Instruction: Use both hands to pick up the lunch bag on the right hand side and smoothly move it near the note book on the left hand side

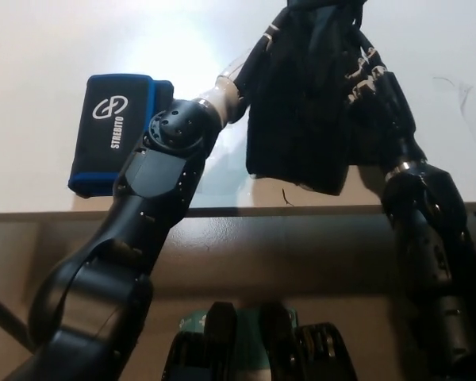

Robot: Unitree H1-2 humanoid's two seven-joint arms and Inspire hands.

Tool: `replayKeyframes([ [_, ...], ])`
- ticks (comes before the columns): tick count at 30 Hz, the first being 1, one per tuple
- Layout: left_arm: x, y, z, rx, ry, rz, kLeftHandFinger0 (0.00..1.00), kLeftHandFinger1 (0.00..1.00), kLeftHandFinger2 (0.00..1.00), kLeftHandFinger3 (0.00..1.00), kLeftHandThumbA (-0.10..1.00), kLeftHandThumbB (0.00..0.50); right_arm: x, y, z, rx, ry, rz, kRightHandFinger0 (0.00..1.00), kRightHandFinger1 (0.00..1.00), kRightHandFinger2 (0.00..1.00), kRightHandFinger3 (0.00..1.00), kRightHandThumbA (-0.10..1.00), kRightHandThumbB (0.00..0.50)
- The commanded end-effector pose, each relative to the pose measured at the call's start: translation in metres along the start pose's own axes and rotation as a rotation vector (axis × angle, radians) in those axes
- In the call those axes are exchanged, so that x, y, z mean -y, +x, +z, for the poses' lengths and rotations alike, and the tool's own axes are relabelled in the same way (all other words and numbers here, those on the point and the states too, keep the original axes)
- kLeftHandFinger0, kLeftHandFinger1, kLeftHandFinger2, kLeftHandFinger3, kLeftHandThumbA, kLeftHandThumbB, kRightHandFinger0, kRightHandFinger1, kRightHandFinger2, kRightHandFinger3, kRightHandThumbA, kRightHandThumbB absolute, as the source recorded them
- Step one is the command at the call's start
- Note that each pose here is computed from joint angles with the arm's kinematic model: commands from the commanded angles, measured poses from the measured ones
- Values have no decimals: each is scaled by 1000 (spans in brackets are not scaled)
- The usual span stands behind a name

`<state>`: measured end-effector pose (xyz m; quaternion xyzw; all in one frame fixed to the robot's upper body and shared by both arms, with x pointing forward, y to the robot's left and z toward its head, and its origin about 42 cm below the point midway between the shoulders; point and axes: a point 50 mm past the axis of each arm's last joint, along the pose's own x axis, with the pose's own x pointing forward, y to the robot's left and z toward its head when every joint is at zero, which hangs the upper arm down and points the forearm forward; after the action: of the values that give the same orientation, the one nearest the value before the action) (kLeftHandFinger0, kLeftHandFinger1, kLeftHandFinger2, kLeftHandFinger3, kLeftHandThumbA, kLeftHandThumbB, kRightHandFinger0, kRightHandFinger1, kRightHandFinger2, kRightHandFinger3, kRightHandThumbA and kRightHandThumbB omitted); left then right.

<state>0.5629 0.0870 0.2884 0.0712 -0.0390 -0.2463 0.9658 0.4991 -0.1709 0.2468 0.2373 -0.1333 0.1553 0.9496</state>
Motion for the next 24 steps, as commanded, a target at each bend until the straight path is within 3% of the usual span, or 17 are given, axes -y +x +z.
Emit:
replayKeyframes([
  [1, 6, 5, 39, 138, 33, -31, 1000, 1000, 1000, 1000, 1000, 383, -38, 29, 20, 91, -32, 133, 1000, 1000, 1000, 1000, 1000, 413],
  [6, -4, -8, 35, 196, 79, 3, 1000, 1000, 1000, 1000, 1000, 368, -46, 35, 14, 86, -11, 130, 1000, 1000, 1000, 1000, 1000, 426],
  [9, -8, -21, 28, 204, 41, 36, 1000, 1000, 1000, 1000, 1000, 421, -55, 37, 9, 68, -7, 150, 1000, 1000, 1000, 1000, 1000, 404],
  [11, -9, -30, 23, 217, 10, 48, 1000, 1000, 1000, 1000, 1000, 428, -60, 38, 4, 60, -3, 164, 1000, 1000, 1000, 1000, 1000, 400],
  [24, -19, -91, -13, 230, -27, 182, 1000, 1000, 1000, 1000, 1000, 406, -94, 42, -26, 2, 37, 211, 1000, 1000, 1000, 1000, 1000, 403],
])
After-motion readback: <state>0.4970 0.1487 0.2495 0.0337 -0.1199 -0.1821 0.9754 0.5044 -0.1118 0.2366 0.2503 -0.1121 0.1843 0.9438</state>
